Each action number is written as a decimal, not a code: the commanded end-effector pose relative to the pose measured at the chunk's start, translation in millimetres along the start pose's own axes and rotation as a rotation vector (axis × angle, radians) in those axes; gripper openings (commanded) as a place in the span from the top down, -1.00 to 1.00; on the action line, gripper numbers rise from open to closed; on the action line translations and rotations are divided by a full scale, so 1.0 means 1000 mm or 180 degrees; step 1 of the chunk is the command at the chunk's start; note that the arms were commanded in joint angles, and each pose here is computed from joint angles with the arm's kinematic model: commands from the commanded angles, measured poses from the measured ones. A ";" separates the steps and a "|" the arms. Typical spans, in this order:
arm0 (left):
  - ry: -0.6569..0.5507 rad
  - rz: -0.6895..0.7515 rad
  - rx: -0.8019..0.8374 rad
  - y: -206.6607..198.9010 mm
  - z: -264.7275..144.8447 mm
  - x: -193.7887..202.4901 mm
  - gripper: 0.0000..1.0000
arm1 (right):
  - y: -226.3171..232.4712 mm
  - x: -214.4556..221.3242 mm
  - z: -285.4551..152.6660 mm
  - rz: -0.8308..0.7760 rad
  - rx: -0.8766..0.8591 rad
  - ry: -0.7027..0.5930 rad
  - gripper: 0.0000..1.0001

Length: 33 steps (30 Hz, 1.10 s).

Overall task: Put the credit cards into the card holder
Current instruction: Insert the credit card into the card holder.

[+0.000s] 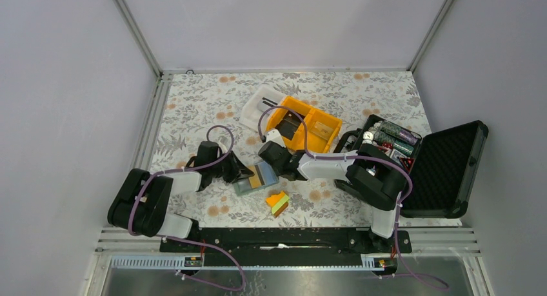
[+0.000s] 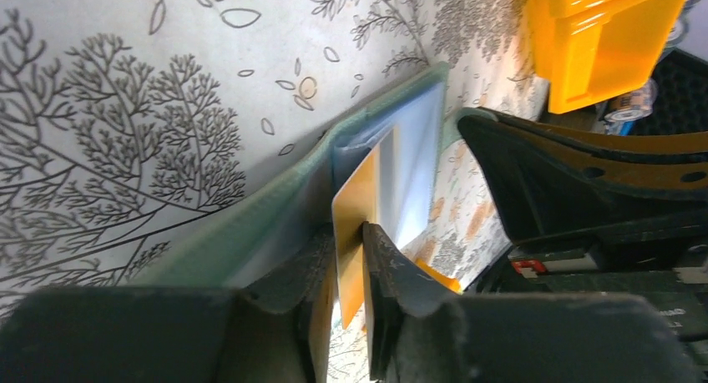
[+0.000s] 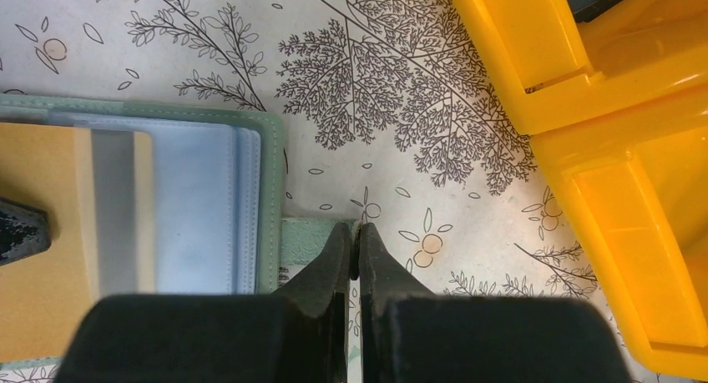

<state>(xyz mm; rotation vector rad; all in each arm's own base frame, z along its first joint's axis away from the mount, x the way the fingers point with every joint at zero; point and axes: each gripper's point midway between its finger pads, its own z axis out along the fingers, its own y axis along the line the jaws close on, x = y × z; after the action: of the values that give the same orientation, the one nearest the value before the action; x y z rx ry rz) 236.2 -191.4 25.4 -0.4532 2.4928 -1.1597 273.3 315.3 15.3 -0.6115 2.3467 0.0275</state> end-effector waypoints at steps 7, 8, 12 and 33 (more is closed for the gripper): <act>-0.0115 0.0229 -0.0494 0.020 -0.014 -0.004 0.24 | 0.007 -0.009 -0.003 0.0004 0.0000 -0.0068 1.00; -0.0128 0.0242 -0.0512 0.020 -0.015 -0.005 0.23 | 0.007 -0.009 -0.003 0.0005 -0.0003 -0.0066 1.00; -0.0135 0.0260 -0.0597 0.023 -0.020 -0.004 0.11 | 0.007 -0.008 -0.003 0.0005 -0.0002 -0.0066 1.00; 0.0059 0.0373 -0.0501 0.001 -0.008 0.013 0.30 | 0.011 -0.008 -0.003 -0.0005 -0.0033 -0.0062 1.00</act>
<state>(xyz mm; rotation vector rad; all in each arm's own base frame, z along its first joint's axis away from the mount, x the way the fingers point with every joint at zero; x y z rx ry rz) 218.2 -182.2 26.6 -0.3689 2.5794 -0.9604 269.9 318.2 14.2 -0.6243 2.3447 0.0302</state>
